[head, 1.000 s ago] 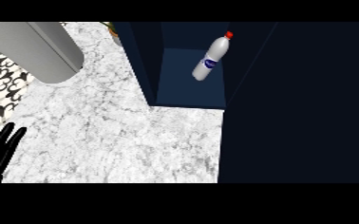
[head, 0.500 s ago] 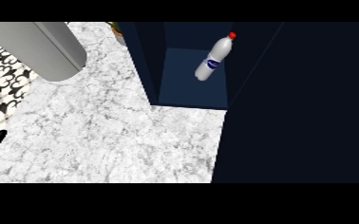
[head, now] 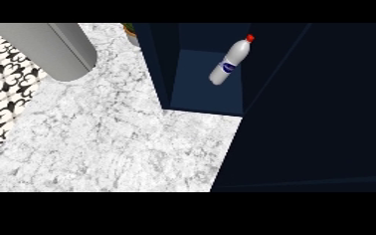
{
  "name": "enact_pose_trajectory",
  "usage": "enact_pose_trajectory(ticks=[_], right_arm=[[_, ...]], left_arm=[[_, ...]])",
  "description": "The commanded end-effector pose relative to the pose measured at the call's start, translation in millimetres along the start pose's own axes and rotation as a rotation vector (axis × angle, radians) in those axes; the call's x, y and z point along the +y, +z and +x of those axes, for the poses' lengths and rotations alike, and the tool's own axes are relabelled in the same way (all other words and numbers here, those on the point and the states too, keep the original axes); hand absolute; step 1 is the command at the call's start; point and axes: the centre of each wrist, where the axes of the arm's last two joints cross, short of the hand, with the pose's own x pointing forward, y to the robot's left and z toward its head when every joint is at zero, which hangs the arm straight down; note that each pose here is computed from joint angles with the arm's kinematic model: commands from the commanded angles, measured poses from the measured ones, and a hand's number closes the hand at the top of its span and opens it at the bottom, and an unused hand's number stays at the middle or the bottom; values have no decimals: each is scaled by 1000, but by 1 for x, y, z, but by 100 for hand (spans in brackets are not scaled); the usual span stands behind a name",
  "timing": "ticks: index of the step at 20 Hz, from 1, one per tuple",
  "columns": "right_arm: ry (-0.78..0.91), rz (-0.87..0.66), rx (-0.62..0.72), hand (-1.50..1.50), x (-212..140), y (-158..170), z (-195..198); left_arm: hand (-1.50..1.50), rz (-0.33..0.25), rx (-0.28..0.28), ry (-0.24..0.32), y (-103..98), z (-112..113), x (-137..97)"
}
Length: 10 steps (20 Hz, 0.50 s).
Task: Pick up the bottled water, place it into the cabinet and close the cabinet
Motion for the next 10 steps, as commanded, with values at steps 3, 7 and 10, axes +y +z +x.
enact_pose_trajectory(ticks=[3,7,10], right_arm=[[9,-35,-35,150,18,-49,12],[8,59,52,150,31,-98,14],[-15,159,168,150,41,-132,14]], left_arm=[[-150,-18,-15,-1,3,6,11],[-150,-42,-12,-2,0,18,21],[-150,-48,-24,18,4,19,24]])
